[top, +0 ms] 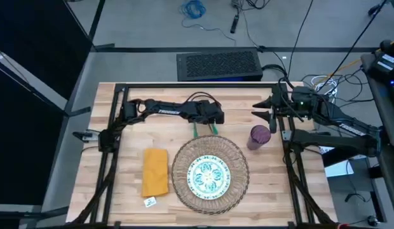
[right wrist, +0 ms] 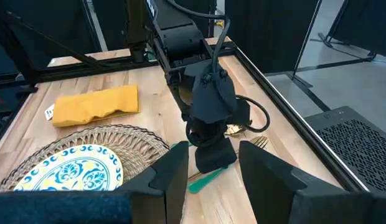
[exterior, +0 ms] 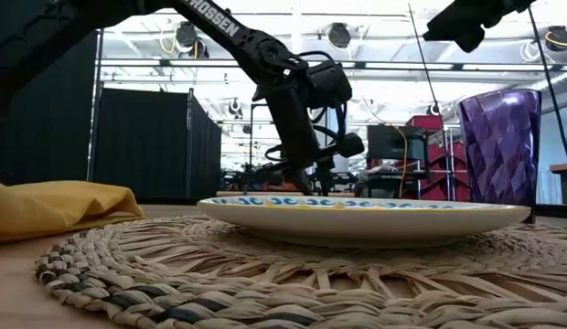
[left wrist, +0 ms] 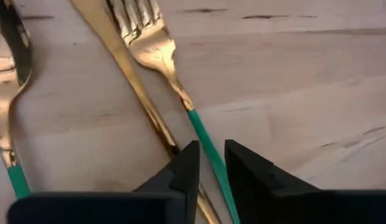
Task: Set table place
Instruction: Put the green table fork on top of the folded yellow table napkin
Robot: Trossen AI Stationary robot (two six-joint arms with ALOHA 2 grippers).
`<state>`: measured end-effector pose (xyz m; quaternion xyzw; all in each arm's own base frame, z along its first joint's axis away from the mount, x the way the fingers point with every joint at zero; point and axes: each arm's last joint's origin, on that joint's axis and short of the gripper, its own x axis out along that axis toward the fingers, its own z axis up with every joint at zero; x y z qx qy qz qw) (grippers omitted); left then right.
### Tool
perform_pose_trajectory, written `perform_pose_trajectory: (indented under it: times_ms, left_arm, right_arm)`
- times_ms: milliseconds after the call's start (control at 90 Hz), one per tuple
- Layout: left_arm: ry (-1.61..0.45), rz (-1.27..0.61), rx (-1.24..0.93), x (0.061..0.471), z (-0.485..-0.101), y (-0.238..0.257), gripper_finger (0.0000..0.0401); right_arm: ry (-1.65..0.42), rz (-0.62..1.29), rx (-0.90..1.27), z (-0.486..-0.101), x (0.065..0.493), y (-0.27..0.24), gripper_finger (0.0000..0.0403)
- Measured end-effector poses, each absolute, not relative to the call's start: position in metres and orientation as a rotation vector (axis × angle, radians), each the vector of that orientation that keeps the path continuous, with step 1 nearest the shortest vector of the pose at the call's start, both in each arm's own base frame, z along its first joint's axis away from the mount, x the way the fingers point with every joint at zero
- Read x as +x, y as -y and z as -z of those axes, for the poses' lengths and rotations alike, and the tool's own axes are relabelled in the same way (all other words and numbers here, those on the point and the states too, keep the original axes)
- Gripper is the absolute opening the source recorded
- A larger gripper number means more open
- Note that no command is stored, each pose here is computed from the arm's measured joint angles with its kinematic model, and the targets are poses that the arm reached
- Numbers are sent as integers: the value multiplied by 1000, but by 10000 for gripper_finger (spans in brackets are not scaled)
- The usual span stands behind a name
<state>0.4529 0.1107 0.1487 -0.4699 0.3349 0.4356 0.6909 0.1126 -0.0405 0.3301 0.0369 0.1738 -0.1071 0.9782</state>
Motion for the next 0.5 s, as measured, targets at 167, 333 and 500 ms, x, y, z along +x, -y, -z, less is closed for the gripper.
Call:
perform_pose_trajectory:
  times_ms: [167, 333, 500]
  left_arm:
    - [-746, -978, -1052, 453, -149, -112, 75]
    - [-739, -990, -1059, 451, -149, -118, 75]
    - [-739, -985, -1081, 450, -149, -125, 75]
  right_arm:
    - [-350, 216, 74, -330, 113, 41, 130]
    - [-350, 216, 74, -330, 113, 41, 130]
    - [-350, 216, 74, -330, 113, 41, 130]
